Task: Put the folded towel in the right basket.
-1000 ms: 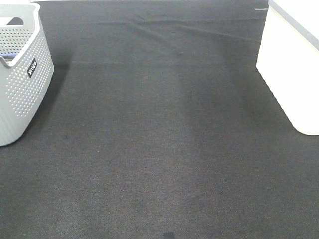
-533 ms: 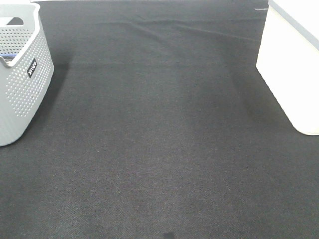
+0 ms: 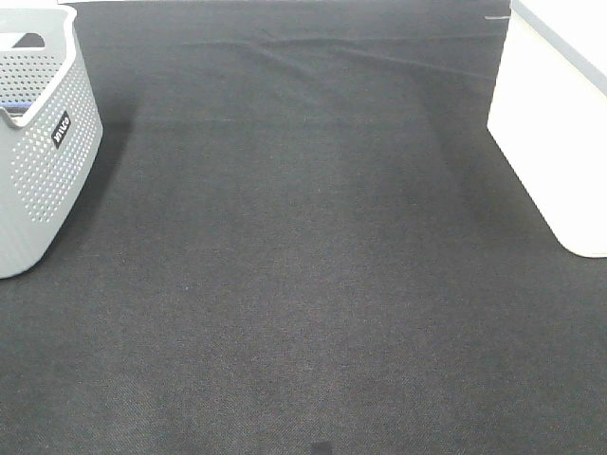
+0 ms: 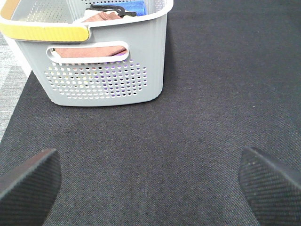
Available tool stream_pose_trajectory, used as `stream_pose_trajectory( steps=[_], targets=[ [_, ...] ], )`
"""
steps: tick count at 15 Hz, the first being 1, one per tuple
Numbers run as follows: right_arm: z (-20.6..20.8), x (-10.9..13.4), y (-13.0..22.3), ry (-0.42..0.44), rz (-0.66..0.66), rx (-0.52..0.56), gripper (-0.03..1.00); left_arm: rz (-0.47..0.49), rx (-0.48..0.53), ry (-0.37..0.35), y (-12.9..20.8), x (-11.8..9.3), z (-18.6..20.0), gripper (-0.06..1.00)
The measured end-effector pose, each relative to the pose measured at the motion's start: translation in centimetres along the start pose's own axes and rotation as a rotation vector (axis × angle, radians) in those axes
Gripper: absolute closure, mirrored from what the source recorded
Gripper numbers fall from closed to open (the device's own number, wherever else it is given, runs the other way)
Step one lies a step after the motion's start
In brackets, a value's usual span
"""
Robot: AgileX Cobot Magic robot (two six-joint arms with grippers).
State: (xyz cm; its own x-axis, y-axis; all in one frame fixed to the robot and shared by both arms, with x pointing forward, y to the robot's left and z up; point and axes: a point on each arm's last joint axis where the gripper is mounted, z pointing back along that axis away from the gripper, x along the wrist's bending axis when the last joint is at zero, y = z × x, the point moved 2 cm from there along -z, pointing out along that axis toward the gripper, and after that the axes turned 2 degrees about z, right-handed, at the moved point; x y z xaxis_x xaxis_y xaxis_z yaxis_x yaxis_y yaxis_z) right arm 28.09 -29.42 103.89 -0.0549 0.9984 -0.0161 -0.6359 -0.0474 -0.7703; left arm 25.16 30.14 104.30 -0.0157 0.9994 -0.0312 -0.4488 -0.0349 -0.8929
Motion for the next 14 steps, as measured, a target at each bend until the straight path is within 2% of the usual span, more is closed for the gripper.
stream_pose_trajectory(
  steps=[2,4,14],
  targets=[
    [1.8,0.1,0.9,0.012,0.012,-0.142,0.13,0.000,0.000,0.000,0.0,0.0,0.0,-0.03],
    [2.6,0.2,1.4,0.016,0.018,-0.209,0.13,0.000,0.000,0.000,0.0,0.0,0.0,-0.03],
    [2.7,0.1,1.6,0.022,0.020,-0.221,0.13,0.000,0.000,0.000,0.0,0.0,0.0,-0.03]
  ],
)
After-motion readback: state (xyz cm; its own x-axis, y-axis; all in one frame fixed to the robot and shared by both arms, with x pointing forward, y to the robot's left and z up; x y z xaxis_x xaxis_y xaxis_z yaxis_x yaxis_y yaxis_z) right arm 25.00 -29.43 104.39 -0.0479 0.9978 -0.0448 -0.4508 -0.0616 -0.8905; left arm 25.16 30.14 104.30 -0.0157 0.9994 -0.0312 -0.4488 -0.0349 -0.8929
